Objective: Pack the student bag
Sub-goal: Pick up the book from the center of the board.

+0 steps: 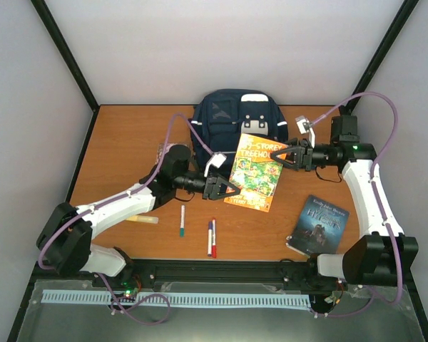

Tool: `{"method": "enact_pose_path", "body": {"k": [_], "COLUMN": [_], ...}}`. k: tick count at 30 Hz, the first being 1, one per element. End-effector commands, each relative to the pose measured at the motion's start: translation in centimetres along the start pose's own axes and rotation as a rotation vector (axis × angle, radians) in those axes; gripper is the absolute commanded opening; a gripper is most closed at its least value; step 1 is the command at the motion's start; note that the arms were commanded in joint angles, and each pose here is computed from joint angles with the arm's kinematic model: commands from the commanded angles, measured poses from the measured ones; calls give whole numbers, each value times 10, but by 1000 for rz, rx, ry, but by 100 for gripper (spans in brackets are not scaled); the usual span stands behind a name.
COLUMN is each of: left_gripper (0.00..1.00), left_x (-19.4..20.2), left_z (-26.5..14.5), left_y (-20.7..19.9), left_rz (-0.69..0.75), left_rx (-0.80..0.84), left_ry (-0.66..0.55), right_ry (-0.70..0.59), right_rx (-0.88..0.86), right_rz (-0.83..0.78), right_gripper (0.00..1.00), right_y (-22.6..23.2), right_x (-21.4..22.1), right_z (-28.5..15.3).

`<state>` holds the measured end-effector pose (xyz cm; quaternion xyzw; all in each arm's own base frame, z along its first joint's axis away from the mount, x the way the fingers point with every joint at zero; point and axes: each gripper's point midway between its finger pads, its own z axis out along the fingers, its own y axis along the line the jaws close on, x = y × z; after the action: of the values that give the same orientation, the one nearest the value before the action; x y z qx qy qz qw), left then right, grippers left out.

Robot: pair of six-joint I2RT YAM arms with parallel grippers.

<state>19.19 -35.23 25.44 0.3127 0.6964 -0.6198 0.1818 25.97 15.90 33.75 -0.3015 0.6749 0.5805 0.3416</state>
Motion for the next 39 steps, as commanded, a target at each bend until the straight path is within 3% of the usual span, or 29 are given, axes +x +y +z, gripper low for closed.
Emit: {"method": "enact_pose_path", "body": {"k": [1,7,18,21,24,31,34,39], "left_gripper": [1,1,1,1,1,1,1,2], "left_x": [-45,-66,-83,-84,-84,-80,-80,-79], "left_z": [-12,-16,-12,-14,-15,-10,-10,-7], "left_y": [-14,-23,-29,-33,-35,-17,-8,4], "left_rz": [58,81,90,97,102,61,41,28], "left_rx": [-8,-5,35,45,44,-9,-42,-82], "left_ry": [-206,-288,-316,-322,-321,-304,-311,-298], "right_ry": [-9,3,46,50,49,15,11,20], "right_rx": [-18,-18,14,31,10,-187,-196,-148], "right_rz": [6,76,180,202,213,182,155,128], "right_gripper": [63,76,85,93,92,59,36,18], "right_y": [1,-9,-24,-30,-28,9,17,13], "right_x": [6,24,38,40,40,29,25,25], "right_z": [0,6,20,20,21,19,17,18]}}
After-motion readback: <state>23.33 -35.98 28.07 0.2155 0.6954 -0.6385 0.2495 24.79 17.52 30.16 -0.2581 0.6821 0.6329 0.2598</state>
